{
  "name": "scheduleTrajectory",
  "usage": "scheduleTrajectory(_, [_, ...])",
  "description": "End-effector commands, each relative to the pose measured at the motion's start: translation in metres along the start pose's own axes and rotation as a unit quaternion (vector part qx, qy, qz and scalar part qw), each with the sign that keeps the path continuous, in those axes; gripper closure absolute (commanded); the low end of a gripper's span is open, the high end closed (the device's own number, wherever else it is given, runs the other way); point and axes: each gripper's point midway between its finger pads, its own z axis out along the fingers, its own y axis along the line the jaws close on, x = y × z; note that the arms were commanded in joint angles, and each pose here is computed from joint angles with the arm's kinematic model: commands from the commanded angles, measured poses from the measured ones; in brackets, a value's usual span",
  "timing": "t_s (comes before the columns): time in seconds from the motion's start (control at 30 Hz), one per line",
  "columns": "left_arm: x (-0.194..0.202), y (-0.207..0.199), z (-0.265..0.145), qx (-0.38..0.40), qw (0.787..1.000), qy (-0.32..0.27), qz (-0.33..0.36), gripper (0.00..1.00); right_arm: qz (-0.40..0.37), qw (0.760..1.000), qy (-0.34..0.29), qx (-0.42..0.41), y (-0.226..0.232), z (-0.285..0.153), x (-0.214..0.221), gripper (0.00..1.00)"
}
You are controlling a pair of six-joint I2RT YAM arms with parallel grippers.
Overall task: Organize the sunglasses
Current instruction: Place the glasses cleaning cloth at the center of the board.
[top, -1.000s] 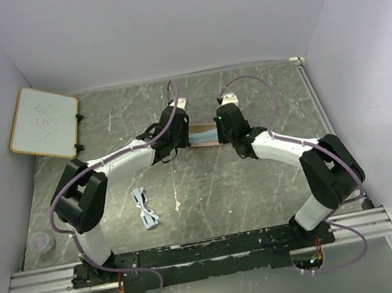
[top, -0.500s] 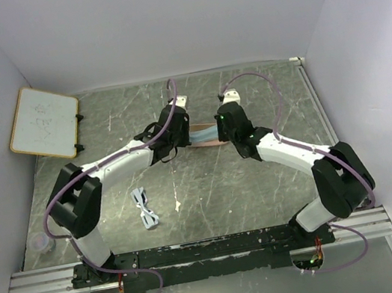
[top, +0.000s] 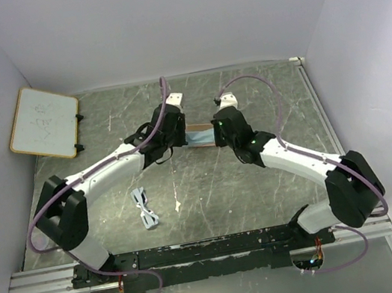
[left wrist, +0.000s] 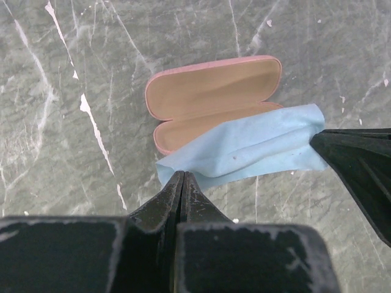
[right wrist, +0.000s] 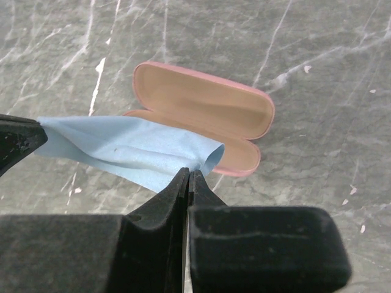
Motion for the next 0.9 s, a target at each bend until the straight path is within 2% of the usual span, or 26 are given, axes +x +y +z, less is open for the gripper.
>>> scheduleTrajectory(0.0, [0.009, -0.003, -0.023, 0.005, 1.000, 0.008, 0.001, 0.93, 0.001, 1.000, 0.014, -0.008, 0.008, -0.018, 0.013, 1.00])
scheduleTrajectory(0.57, [0.108, -0.023, -0.074, 0.033, 0.996, 0.077, -0.021, 0.93, 0.013, 0.996, 0.079, -0.039, 0.026, -0.054, 0.095, 1.00])
scheduleTrajectory(0.87, [0.099, -0.016, -0.089, 0.009, 0.998, 0.066, -0.009, 0.93, 0.014, 0.995, 0.077, -0.067, 0.047, -0.064, 0.094, 1.00])
